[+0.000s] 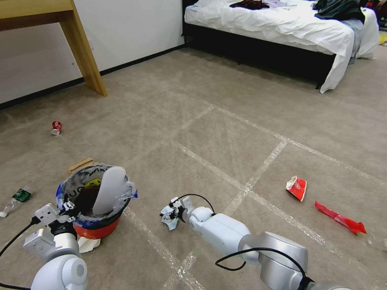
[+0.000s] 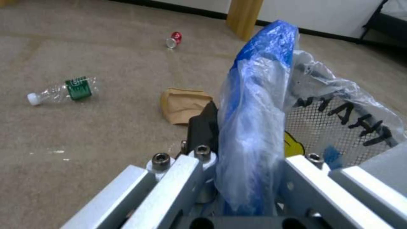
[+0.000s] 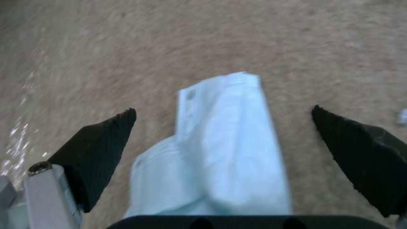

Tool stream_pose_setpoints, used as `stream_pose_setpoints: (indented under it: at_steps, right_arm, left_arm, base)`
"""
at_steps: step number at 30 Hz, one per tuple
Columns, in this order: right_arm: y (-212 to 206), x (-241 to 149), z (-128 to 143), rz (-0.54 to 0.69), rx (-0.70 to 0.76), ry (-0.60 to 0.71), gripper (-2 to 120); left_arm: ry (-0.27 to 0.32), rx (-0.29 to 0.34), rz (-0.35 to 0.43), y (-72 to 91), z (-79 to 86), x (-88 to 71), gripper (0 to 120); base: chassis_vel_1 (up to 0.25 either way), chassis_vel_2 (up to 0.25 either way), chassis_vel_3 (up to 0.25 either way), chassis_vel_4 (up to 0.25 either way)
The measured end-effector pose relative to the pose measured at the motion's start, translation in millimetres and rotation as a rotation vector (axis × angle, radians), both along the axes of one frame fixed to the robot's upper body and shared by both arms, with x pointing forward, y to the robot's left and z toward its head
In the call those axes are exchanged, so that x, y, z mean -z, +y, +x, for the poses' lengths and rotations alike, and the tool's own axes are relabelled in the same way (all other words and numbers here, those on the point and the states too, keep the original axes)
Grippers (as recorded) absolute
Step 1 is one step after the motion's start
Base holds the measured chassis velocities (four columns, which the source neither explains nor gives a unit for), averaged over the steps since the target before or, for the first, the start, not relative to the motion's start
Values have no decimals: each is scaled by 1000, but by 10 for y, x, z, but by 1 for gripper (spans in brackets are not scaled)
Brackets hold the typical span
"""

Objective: Pick up the trash bin and place the garbage on the floor into it.

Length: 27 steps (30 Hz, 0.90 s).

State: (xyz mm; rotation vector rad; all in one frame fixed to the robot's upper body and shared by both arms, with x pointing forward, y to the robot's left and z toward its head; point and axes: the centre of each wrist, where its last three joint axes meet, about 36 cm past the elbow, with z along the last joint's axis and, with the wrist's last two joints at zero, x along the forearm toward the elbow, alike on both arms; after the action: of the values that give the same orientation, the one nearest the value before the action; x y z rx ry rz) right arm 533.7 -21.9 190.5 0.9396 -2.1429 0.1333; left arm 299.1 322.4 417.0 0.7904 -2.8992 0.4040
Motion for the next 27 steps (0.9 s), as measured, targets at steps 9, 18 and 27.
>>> stream_pose_setpoints:
  at_steps: [9,18,27]
  right_arm:
    - [63,-10,-38,-80,-179,-101,100]
    - [92,44,-125,-131,-234,-133,100]
    - [60,5,-55,-136,-223,-150,87]
  left_arm:
    - [0,-7,3,34,-13,-4,5]
    - [0,-13,2,53,-44,4,5]
    - [-6,-11,-1,25,-36,-8,5]
  base:
    - [0,0,0,0]
    - [0,0,0,0]
    - [0,0,0,0]
